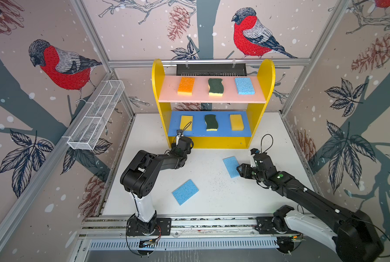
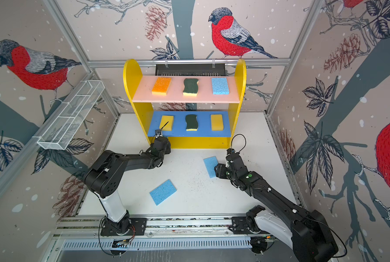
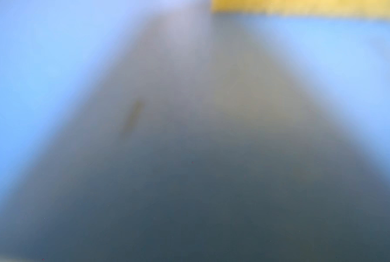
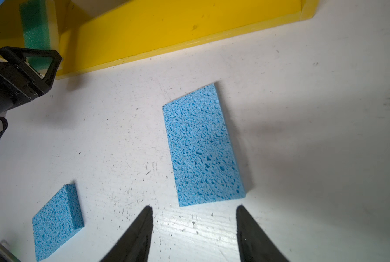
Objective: Place and organize the cleaning sponges onto the shelf
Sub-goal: 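Push the green-and-yellow sponge in under the blue shelf with the left gripper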
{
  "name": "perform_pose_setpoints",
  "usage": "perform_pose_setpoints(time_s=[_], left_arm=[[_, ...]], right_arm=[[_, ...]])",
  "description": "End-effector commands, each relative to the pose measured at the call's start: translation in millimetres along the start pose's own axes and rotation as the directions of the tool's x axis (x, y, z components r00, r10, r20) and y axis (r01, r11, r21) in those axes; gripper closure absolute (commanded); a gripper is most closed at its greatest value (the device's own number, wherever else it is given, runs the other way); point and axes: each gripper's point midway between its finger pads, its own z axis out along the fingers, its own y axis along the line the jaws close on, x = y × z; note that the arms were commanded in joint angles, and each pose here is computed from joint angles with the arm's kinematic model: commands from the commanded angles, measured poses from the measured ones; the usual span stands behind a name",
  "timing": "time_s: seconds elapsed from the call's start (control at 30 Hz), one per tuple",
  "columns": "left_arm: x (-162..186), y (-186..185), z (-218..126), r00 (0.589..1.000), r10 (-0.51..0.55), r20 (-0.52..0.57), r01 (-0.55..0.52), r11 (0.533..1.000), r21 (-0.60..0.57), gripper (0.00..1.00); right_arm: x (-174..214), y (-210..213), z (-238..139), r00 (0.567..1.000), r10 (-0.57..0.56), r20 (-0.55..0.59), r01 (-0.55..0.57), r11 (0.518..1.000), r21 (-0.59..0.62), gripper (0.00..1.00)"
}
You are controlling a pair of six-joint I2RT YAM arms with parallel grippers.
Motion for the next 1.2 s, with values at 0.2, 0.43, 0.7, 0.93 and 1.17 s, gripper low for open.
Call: perform_pose_setpoints(time_s=[0.2, 0.43, 0.7, 0.93, 1.17], left_arm=[[31, 2, -3, 0.991, 0.074, -0.110, -0.074, 0.997, 0.000, 0.31], [33, -2, -6, 0.990, 0.090, -0.108, -0.088, 0.996, 0.015, 0.31], [35, -2, -5, 0.989, 0.096, -0.115, -0.096, 0.995, 0.003, 0.30], [37, 1, -2, 0.987, 0.093, -0.134, -0.098, 0.995, -0.027, 0.28], [38, 0, -1, 0.986, 0.099, -0.137, -0.102, 0.995, -0.020, 0.28]], right_arm=[[-1, 1, -1, 1.000, 0.002, 0.010, -0.002, 1.000, -0.004, 0.41], [-1, 0, -1, 1.000, 0.006, 0.013, -0.006, 1.000, -0.003, 0.41], [0, 0, -1, 1.000, 0.006, 0.014, -0.006, 1.000, -0.004, 0.41], [0, 0, -2, 1.000, 0.007, 0.015, -0.007, 1.000, -0.002, 0.41], [-2, 1, -3, 1.000, 0.004, 0.021, -0.004, 1.000, -0.006, 0.41]])
